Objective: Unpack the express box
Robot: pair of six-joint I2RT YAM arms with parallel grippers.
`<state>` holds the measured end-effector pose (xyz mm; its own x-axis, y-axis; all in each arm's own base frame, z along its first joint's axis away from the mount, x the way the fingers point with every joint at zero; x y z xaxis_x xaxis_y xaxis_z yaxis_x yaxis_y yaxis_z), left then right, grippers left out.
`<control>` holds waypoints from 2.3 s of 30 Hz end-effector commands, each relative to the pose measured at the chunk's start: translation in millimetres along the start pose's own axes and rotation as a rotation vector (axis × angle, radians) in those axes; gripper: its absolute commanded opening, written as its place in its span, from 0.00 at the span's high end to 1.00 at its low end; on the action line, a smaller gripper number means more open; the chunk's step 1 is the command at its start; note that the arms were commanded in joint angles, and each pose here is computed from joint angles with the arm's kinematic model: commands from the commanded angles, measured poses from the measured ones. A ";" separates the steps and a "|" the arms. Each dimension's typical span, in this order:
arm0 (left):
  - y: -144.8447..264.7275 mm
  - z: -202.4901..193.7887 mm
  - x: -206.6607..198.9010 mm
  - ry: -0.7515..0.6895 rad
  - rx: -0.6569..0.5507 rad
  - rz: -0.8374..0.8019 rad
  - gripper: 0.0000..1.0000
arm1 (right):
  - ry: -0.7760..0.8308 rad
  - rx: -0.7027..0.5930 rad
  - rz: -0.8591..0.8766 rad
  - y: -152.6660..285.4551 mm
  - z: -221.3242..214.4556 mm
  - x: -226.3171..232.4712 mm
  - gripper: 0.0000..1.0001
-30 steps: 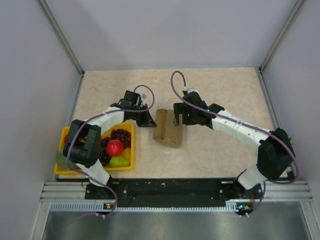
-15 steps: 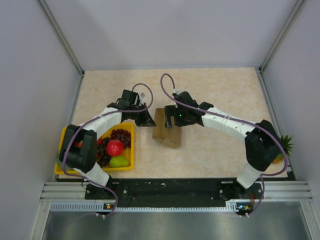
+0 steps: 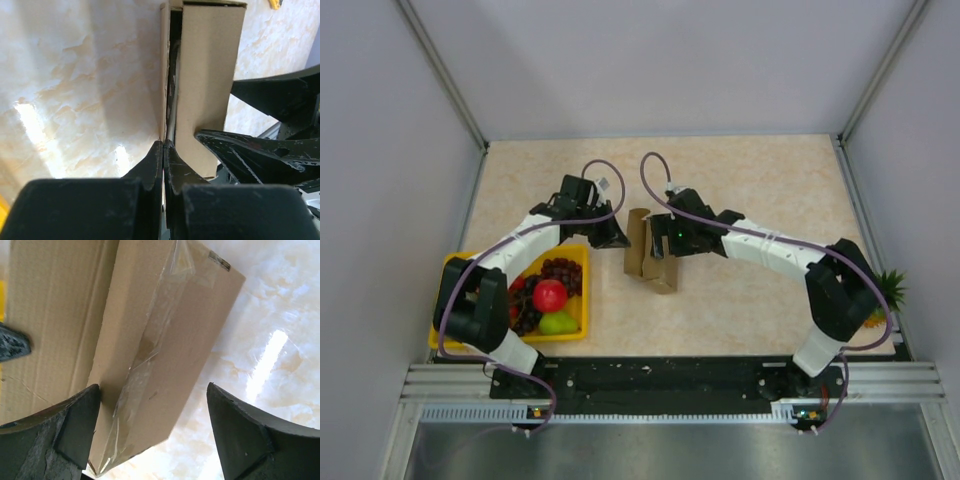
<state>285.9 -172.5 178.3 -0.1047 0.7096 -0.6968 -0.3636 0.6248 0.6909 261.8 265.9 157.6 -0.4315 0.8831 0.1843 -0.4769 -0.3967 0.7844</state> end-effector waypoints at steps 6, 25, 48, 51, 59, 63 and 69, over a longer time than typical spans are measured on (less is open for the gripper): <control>37.2 20.0 -28.6 -0.104 -0.089 0.024 1.00 | -0.031 -0.033 -0.128 26.4 -22.0 -27.9 0.21; 74.1 21.6 -59.9 -0.174 -0.090 -0.067 1.00 | -0.096 -0.115 -0.273 55.2 -33.9 -50.2 0.29; 67.2 16.6 -51.0 -0.116 -0.028 -0.017 1.00 | -0.121 -0.271 0.047 78.6 13.8 -9.1 0.41; 63.8 15.1 -46.9 -0.107 -0.026 -0.012 1.00 | -0.128 -0.231 0.093 67.1 11.7 -3.9 0.40; 58.6 10.8 -38.6 -0.079 -0.017 0.011 1.00 | -0.131 -0.155 0.140 35.7 7.5 4.2 0.53; 57.8 8.3 -34.2 -0.040 -0.027 0.036 1.00 | -0.128 -0.110 0.076 23.5 9.4 3.2 0.61; 54.9 -2.8 -27.5 0.094 -0.060 0.023 1.00 | -0.091 -0.057 -0.069 19.1 6.7 2.7 0.65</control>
<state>272.1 -159.3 231.2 -0.1402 0.7377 -0.6605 -0.3598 0.5835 0.7281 252.1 257.1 160.6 -0.3454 0.9018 0.2595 -0.4901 -0.4092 0.7697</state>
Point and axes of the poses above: each gripper's point midway between its finger pads, its own y axis back along the fingers, its own x axis along the line the jaws close on, z = x × y, the point moved 8 cm from there along y, back along the fingers, and after that the axes turned 9 degrees about y, right-handed, at the moved point
